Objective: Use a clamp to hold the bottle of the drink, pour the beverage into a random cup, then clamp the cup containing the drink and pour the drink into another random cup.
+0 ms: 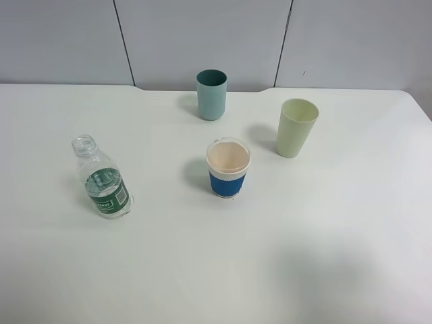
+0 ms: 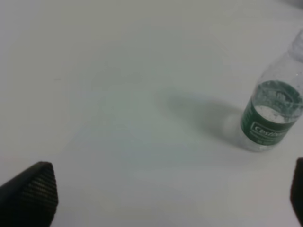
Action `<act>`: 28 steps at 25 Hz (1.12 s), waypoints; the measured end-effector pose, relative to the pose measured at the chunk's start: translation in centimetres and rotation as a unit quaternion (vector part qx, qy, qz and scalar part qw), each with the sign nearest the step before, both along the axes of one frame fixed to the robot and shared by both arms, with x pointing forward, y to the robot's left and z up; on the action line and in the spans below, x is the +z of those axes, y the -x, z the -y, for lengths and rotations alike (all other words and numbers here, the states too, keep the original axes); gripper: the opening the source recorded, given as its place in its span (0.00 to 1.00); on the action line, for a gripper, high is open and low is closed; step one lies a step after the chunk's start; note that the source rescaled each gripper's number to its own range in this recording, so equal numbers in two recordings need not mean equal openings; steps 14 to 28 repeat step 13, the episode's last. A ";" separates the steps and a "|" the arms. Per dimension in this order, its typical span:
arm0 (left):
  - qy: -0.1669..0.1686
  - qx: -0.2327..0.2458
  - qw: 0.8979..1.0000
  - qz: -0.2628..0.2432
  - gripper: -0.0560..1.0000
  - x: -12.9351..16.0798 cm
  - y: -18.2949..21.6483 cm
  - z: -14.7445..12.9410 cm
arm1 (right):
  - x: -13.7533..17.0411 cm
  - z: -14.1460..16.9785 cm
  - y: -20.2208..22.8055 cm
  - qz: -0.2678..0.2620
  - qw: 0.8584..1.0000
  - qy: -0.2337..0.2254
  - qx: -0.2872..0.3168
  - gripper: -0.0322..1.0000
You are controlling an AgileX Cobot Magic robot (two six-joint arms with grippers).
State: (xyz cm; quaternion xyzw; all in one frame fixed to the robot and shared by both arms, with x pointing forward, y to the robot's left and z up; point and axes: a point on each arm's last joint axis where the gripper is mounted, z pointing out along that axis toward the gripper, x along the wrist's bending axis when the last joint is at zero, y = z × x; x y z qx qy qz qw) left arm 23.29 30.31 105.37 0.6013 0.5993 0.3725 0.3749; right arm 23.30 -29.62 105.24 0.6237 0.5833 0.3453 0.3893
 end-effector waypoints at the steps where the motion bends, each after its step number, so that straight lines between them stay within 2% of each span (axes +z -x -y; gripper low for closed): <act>1: 0.000 0.000 1.000 0.000 1.00 0.0 0.0 0.0 | 0.0 0.0 0.0 0.000 1.000 0.000 0.000 0.51; 28: 0.000 0.000 1.000 0.000 1.00 0.0 0.0 0.0 | 0.0 0.0 0.0 0.000 1.000 0.000 0.000 0.51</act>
